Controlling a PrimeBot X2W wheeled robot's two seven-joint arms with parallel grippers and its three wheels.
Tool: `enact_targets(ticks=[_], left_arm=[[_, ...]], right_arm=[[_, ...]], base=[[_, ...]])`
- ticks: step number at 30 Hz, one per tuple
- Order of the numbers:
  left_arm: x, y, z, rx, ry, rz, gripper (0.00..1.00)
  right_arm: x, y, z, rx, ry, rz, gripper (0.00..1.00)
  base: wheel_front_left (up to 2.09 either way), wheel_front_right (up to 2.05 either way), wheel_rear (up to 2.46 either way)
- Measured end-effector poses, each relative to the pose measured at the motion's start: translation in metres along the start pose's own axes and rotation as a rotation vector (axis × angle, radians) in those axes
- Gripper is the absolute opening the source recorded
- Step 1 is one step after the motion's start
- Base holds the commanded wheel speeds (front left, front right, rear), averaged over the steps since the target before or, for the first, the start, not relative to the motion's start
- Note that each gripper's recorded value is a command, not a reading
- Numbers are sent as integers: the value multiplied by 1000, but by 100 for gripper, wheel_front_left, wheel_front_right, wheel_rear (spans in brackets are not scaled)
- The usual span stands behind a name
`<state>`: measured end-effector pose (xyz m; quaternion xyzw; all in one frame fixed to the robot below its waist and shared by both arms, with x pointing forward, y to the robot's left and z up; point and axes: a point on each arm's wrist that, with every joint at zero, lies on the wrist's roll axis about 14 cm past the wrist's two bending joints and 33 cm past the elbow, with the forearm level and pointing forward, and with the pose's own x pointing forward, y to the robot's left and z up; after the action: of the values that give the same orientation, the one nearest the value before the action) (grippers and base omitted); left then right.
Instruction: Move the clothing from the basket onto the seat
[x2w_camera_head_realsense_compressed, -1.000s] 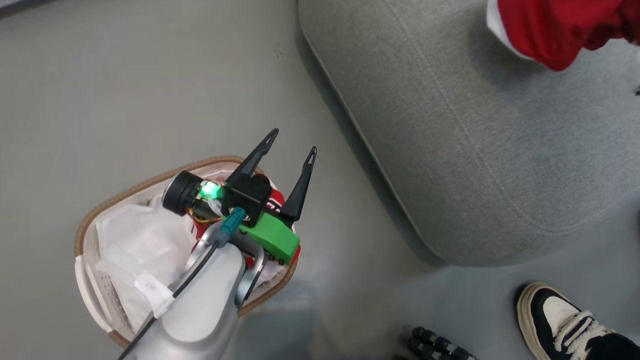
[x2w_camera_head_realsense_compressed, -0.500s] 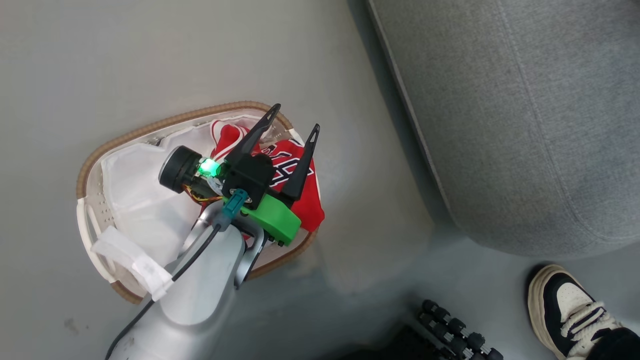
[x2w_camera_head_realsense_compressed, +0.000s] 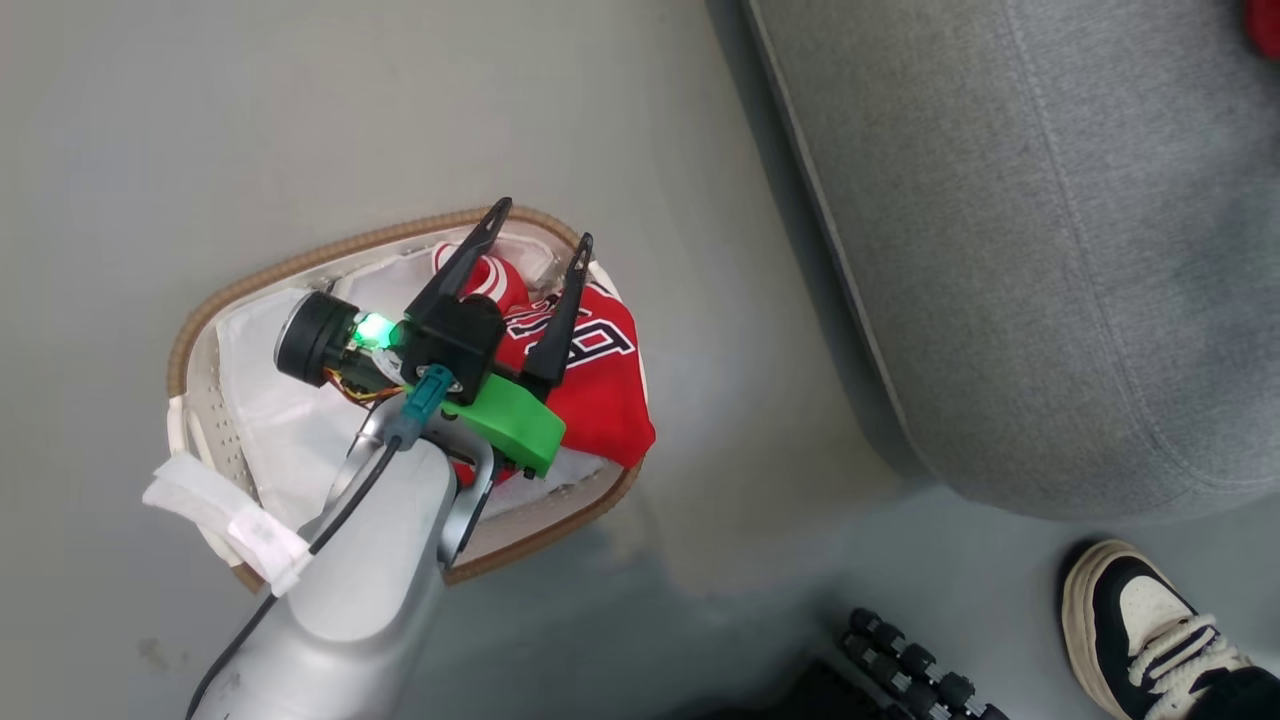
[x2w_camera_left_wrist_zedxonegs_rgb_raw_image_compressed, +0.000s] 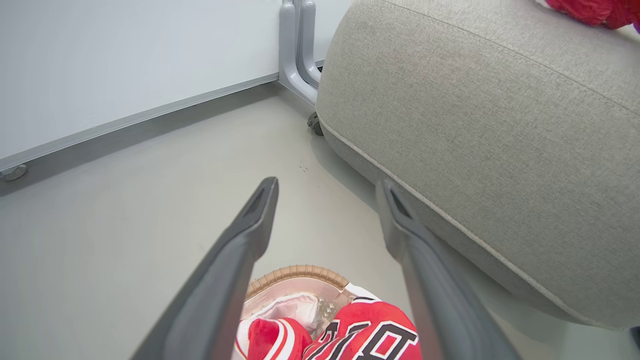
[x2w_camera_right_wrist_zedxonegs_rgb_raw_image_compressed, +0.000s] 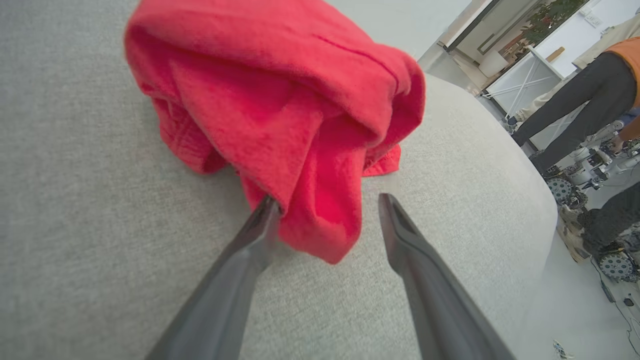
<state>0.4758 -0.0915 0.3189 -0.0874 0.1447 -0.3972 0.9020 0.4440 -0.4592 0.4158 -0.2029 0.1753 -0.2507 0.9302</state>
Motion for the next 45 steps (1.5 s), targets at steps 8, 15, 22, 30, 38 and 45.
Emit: enact_targets(ticks=[8, 15, 22, 30, 38, 45], left_arm=[[-8, 4, 25, 27, -41, 46, 100], [-26, 14, 45, 54, -75, 124, 100], [-58, 33, 69, 101, -121, 251, 100], [-105, 61, 89, 117, -156, 424, 100], [-158, 78, 92, 100, -160, 575, 100], [-203, 80, 97, 97, -178, 671, 100]], right_arm=[[-36, 5, -13, 87, 11, 13, 100], [-55, 28, 8, 166, -62, 78, 100], [-66, 58, 48, 268, -171, 167, 100], [-81, 100, 80, 309, -246, 299, 100], [-101, 141, 107, 361, -301, 425, 100], [-132, 167, 125, 392, -344, 522, 100]], base=[[0, 0, 0], [0, 0, 0], [0, 0, 0], [0, 0, 0], [0, 0, 0], [0, 0, 0]])
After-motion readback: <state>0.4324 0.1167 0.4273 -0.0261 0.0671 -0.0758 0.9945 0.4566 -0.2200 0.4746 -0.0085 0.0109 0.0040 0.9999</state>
